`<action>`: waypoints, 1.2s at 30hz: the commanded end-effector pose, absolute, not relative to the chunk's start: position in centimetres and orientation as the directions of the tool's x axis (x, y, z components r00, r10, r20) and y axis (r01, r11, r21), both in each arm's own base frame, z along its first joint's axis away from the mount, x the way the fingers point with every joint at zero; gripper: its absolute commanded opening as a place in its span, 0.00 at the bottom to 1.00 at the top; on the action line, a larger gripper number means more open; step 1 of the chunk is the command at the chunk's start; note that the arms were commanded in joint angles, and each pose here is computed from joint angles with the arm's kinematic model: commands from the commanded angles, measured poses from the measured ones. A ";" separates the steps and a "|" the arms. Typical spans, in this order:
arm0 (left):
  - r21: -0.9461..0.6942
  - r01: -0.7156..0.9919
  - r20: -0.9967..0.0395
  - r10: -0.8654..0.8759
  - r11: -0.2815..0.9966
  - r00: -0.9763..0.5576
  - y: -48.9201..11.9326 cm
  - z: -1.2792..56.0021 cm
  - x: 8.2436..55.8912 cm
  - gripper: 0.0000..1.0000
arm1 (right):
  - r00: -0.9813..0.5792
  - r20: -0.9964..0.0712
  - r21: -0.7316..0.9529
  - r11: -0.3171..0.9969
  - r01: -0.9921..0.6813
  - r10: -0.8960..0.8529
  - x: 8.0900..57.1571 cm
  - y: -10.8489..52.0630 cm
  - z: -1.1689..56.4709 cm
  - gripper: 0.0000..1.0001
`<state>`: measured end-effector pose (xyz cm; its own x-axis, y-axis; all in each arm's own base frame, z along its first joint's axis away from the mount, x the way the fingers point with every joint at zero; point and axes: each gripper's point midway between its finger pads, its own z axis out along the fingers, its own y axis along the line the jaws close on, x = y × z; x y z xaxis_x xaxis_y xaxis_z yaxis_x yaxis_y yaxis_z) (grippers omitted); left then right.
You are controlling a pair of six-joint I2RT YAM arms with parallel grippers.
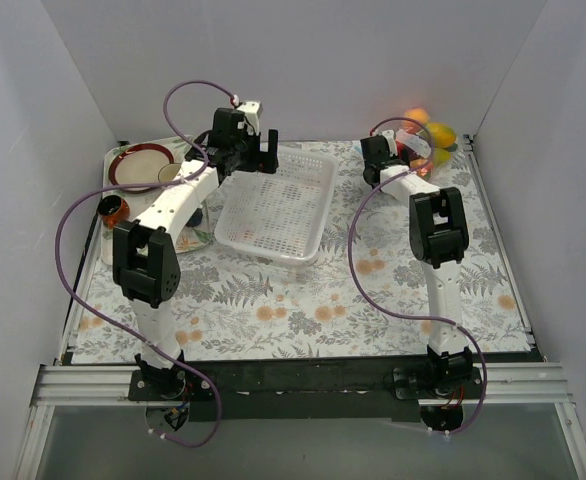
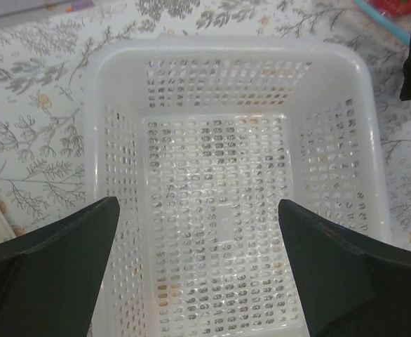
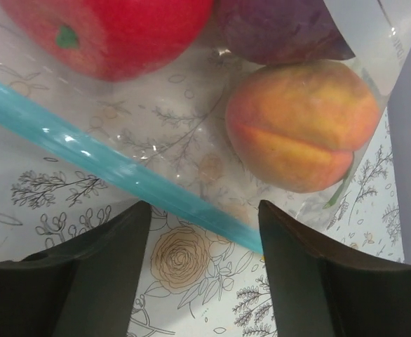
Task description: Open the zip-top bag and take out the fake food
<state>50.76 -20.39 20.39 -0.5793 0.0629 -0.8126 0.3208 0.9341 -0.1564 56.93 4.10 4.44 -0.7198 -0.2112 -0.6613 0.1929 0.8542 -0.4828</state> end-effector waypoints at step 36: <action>-0.166 0.224 -0.697 0.046 0.960 -0.715 -15.1 9.3 47.1 0.98 | -0.553 -0.833 -0.196 0.929 0.313 0.010 46.2 4.1 19.7 0.01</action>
<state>47.87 -14.19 8.61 -0.7259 0.0513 -0.6859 0.2110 0.9657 -0.1511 47.57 3.95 16.04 -0.6380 -0.0778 -0.7661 0.2703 0.9090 -0.3173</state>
